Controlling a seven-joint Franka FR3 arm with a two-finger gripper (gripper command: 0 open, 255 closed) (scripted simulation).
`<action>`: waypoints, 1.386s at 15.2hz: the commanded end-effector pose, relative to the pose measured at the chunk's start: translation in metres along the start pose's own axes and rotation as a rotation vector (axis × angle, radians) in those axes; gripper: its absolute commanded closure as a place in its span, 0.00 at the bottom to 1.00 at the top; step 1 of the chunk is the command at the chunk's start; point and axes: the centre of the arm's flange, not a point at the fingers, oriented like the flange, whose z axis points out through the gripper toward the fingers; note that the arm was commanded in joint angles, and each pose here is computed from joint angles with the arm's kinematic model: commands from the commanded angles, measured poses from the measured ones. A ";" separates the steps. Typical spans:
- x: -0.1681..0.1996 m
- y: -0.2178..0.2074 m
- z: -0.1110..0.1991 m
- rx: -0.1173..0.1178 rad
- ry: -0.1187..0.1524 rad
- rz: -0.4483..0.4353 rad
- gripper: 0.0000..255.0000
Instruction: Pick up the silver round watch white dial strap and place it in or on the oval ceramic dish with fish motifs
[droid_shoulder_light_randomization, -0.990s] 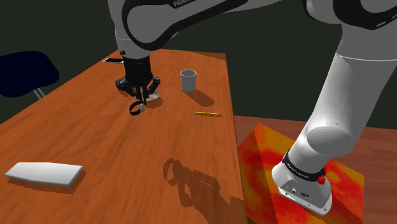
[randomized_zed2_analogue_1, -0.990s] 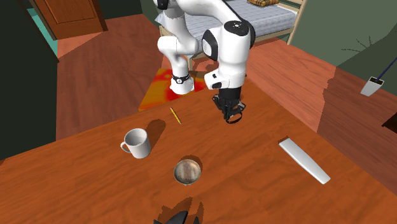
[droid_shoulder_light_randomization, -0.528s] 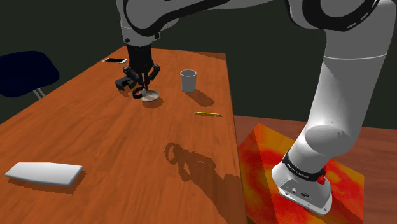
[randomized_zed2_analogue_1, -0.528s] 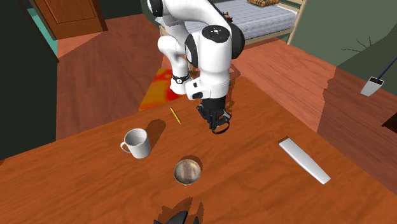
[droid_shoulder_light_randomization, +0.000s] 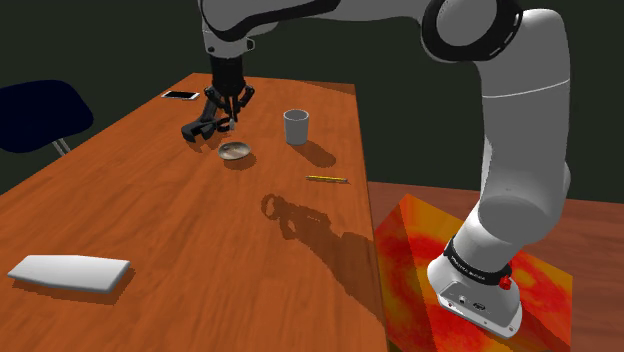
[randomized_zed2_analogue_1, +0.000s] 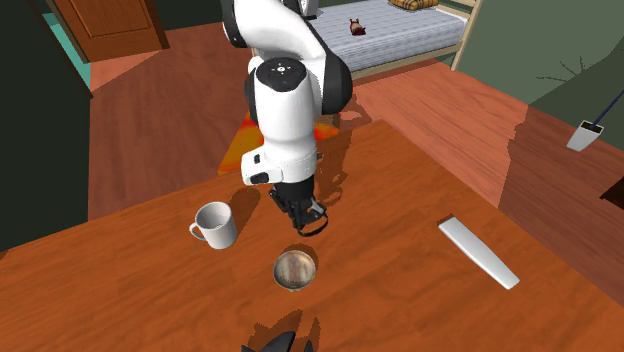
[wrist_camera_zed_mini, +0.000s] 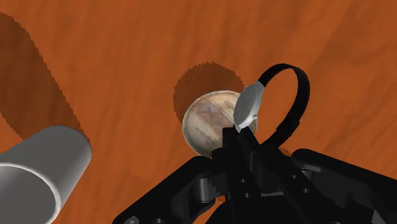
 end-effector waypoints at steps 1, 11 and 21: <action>0.024 0.006 -0.003 0.000 0.000 -0.001 1.00; 0.056 0.017 0.037 0.000 0.000 -0.001 1.00; 0.055 0.019 0.080 0.000 0.000 -0.001 1.00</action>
